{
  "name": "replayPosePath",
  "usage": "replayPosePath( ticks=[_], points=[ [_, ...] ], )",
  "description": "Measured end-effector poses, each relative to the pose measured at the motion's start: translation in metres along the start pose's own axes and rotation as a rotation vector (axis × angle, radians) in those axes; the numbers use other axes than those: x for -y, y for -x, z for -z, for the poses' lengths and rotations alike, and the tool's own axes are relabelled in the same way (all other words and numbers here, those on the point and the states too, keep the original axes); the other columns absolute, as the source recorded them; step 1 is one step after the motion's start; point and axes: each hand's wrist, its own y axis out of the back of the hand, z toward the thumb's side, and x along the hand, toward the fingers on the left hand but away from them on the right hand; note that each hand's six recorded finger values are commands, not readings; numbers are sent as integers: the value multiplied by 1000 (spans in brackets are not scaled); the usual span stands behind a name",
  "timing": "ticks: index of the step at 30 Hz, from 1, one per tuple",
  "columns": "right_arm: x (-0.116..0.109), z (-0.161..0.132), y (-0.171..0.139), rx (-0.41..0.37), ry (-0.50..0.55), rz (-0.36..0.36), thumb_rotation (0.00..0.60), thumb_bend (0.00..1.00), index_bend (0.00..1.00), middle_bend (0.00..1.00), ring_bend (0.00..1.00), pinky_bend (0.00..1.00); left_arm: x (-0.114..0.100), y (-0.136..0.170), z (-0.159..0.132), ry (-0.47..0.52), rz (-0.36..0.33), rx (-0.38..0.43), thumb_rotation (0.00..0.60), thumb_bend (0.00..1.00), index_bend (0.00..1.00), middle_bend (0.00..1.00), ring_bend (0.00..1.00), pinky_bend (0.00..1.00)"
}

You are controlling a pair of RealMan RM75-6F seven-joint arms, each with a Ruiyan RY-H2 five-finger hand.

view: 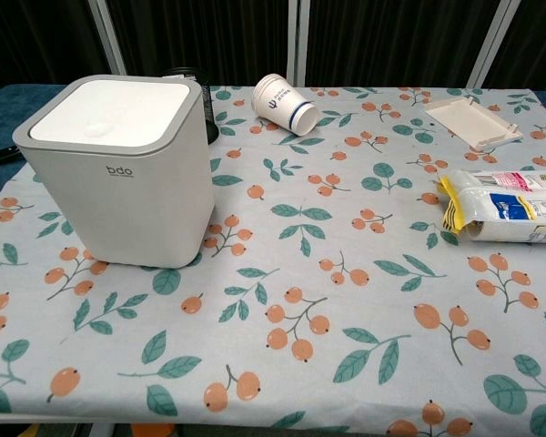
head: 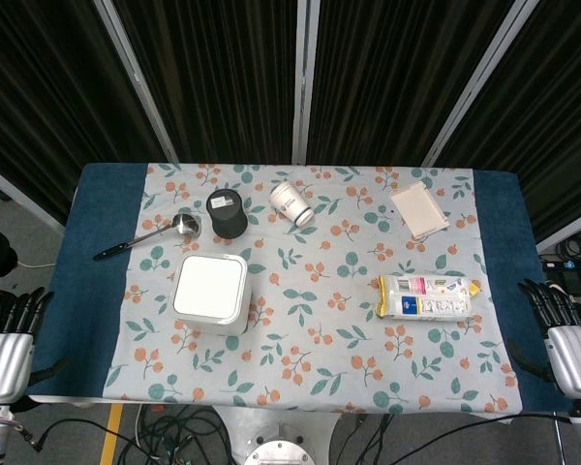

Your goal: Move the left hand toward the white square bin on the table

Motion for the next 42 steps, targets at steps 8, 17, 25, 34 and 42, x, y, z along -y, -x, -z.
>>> replayPosePath(
  ticks=[8, 17, 25, 34, 42],
  points=[
    [2, 0, 0, 2, 0, -9, 600, 295, 17, 33, 0, 0, 0, 0, 0, 1, -5, 8, 600, 0, 64, 38, 57, 27],
    [9, 4, 1, 16, -4, -43, 600, 295, 17, 31, 0, 0, -12, -9, -22, 10, -43, 135, 600, 0, 83, 46, 57, 27],
    [14, 7, 4, 32, -17, -79, 600, 296, 17, 29, 0, 0, -30, -30, -93, 36, -48, 505, 600, 0, 208, 163, 148, 33],
    [15, 11, 2, 48, -11, -80, 600, 295, 17, 29, 0, 0, -21, -55, -165, -46, 57, 795, 600, 0, 210, 183, 166, 34],
    [16, 13, 3, 53, -7, -82, 600, 296, 17, 28, 0, 0, -13, -74, -202, -108, 87, 878, 600, 0, 269, 184, 166, 107]
  ],
)
